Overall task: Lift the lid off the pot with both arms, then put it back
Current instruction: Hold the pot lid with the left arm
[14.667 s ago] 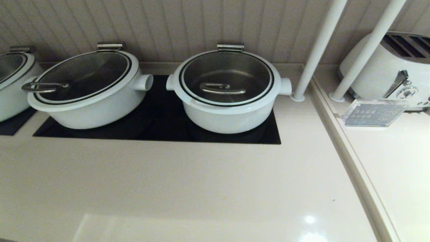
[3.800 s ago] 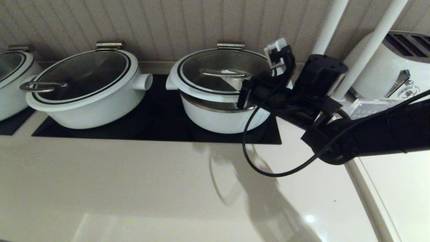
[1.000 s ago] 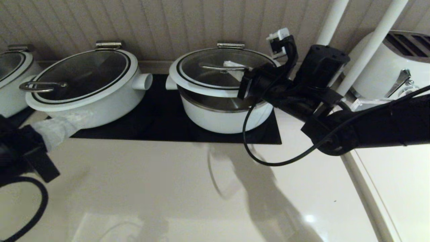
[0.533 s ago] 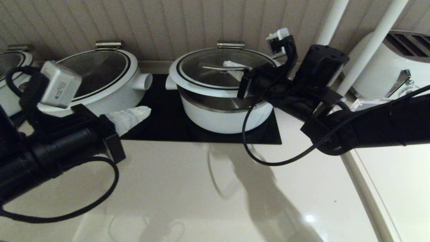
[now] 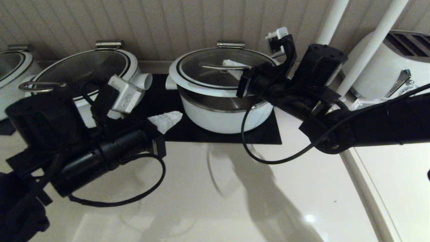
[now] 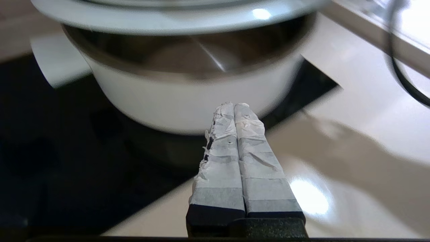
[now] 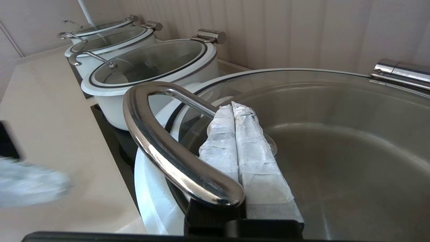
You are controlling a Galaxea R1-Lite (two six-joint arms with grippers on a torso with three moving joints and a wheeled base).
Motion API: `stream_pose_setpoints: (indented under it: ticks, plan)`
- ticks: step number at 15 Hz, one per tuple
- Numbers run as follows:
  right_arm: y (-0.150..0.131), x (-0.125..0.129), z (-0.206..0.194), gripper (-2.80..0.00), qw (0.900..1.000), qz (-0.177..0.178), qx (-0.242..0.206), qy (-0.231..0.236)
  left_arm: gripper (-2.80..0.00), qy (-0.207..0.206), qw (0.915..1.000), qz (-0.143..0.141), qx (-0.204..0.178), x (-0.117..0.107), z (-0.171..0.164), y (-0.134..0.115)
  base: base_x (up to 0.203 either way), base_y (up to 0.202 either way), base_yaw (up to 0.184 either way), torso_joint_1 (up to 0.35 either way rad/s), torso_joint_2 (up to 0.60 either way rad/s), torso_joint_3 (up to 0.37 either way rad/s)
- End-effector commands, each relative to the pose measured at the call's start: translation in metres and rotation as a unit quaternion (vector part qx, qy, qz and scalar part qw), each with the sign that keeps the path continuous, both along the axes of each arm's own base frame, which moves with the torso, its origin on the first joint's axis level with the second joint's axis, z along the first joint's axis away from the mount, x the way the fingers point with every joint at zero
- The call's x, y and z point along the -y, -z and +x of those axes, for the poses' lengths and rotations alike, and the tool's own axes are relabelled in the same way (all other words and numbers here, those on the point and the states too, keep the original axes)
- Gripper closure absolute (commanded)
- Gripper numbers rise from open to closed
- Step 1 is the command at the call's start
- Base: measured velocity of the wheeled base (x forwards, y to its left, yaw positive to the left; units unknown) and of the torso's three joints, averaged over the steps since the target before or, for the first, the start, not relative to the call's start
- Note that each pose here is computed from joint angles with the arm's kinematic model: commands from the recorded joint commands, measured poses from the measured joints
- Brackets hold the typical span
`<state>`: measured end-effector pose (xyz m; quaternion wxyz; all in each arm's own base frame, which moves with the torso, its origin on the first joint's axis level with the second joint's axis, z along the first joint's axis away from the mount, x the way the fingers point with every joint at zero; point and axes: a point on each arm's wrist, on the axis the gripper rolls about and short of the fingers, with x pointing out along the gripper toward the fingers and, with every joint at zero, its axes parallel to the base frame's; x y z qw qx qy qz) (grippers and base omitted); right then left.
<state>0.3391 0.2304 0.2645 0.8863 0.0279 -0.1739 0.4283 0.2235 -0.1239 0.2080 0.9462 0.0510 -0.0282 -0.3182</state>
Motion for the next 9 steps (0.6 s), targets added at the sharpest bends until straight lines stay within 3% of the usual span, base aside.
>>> stream_pose_setpoints:
  ticks: [1, 9]
  plan:
    - [0.000, 0.000, 0.000, 0.00, 1.000, 0.001, 0.003, -0.002, 0.00, -0.003, 1.0000, 0.004, -0.007, 0.013, 0.017, 0.012, 0.000, 0.000, 0.000, 0.000, 0.00, 0.000]
    - [-0.001, 0.000, 0.000, 0.00, 1.000, 0.002, 0.003, -0.001, 0.00, -0.007, 0.9999, -0.005, 0.008, 0.028, 0.043, 0.007, 0.000, 0.000, 0.000, 0.000, 0.00, 0.000]
